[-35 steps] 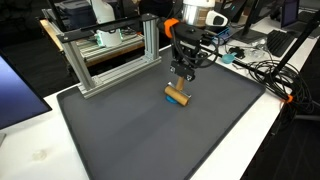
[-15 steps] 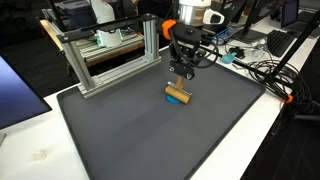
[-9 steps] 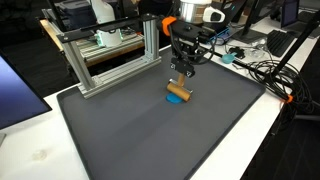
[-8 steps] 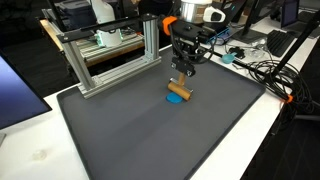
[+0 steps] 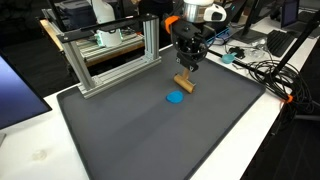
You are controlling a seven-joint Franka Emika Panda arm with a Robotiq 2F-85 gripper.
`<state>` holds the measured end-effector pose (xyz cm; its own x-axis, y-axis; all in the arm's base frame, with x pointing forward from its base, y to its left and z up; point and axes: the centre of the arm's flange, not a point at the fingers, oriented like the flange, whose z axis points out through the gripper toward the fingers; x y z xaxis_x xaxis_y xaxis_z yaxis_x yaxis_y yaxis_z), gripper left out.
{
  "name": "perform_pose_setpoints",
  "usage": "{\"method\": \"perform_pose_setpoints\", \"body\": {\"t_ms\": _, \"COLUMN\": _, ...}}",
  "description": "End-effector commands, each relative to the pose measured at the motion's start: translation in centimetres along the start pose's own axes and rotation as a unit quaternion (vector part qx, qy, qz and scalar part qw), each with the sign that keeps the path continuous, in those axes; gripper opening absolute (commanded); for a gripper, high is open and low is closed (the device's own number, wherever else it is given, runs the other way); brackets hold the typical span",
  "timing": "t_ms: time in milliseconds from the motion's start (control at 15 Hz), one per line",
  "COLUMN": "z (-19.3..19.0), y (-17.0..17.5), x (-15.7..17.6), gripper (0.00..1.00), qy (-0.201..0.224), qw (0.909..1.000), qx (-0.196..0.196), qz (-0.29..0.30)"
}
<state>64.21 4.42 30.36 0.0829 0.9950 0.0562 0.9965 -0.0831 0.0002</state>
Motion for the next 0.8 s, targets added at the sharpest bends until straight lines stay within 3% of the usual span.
{"method": "perform_pose_setpoints", "body": {"t_ms": 0, "z": -3.6, "y": -2.3, "x": 1.5, "gripper": 0.22, "qy": 0.053, "qw": 0.9952, "qx": -0.027, "qz": 0.077}}
{"method": "perform_pose_setpoints", "body": {"t_ms": 333, "z": -7.1, "y": -2.3, "x": 2.5, "gripper": 0.22, "qy": 0.062, "qw": 0.9754, "qx": -0.059, "qz": 0.203}}
{"method": "perform_pose_setpoints", "body": {"t_ms": 733, "z": -9.0, "y": -0.6, "x": 1.9, "gripper": 0.22, "qy": 0.015, "qw": 0.9327, "qx": -0.08, "qz": 0.351}}
